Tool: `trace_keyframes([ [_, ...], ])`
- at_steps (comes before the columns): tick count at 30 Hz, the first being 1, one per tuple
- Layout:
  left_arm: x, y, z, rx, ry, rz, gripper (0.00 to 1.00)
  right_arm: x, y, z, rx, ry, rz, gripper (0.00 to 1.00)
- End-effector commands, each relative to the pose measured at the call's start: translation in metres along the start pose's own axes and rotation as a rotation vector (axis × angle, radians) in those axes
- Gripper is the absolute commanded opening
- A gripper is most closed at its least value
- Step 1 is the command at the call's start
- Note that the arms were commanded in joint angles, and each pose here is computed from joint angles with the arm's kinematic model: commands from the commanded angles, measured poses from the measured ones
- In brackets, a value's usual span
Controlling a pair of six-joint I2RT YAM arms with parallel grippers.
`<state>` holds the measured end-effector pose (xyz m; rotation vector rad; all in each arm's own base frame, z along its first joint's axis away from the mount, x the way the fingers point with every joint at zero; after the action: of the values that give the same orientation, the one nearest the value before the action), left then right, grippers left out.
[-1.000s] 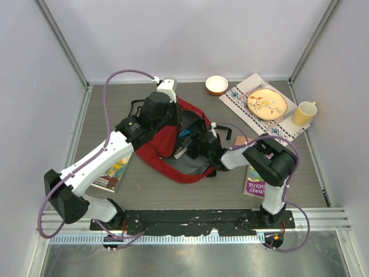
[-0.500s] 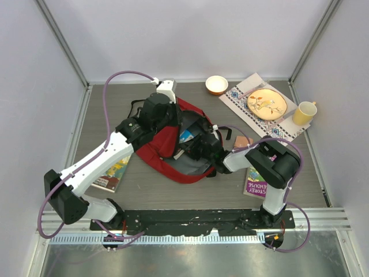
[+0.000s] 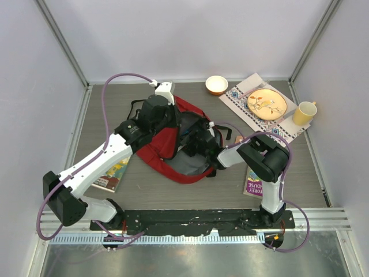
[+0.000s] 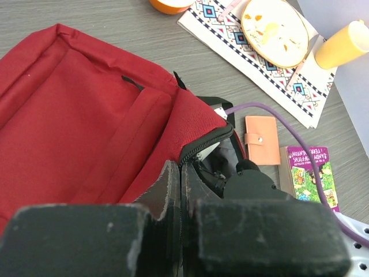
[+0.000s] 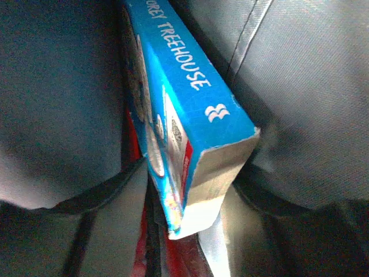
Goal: Pack the student bag
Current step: Place the book in the student bag.
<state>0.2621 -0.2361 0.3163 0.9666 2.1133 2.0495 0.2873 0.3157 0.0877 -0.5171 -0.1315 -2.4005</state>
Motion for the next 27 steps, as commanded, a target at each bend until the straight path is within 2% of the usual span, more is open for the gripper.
trace_keyframes([
  [1, 0.009, 0.020, 0.001, 0.039, -0.021, -0.101, 0.00, 0.011, 0.013, 0.012, 0.063, 0.015, -0.062, 0.62],
  [4, 0.006, 0.018, 0.002, 0.042, -0.015, -0.096, 0.00, 0.027, 0.013, 0.011, 0.121, 0.000, -0.053, 0.70],
  [12, 0.001, 0.016, 0.003, 0.051, -0.018, -0.089, 0.00, 0.058, 0.018, 0.009, 0.204, -0.108, -0.085, 0.72],
  [17, -0.002, 0.014, 0.003, 0.054, -0.023, -0.083, 0.00, 0.088, 0.020, 0.021, 0.268, -0.049, -0.102, 0.72],
  [22, -0.002, 0.007, 0.004, 0.060, -0.028, -0.061, 0.01, 0.140, 0.031, 0.034, 0.372, 0.021, -0.213, 0.72],
  [23, -0.003, 0.005, 0.004, 0.063, -0.032, -0.057, 0.04, 0.162, 0.033, 0.044, 0.387, 0.061, -0.245, 0.72],
  [24, -0.001, 0.004, 0.004, 0.064, -0.040, -0.053, 0.14, 0.172, 0.036, 0.040, 0.394, 0.056, -0.268, 0.72],
  [26, 0.000, -0.002, 0.000, 0.069, -0.084, -0.030, 0.24, 0.194, 0.047, 0.036, 0.405, 0.012, -0.362, 0.73],
  [27, 0.001, -0.002, -0.002, 0.075, -0.101, -0.029, 0.38, 0.211, 0.050, 0.047, 0.402, 0.062, -0.401, 0.73],
])
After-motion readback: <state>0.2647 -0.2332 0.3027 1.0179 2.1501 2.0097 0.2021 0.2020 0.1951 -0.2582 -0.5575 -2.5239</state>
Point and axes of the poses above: each gripper's point midway between its finger pads, its own x axis back along the fingers, its own z axis along the line the jaws close on, y = z × x, the point moved 8 cm from there along x, back along the fingers, and after that the axes turned 13 degrees about -x, right-handed, at the moved point
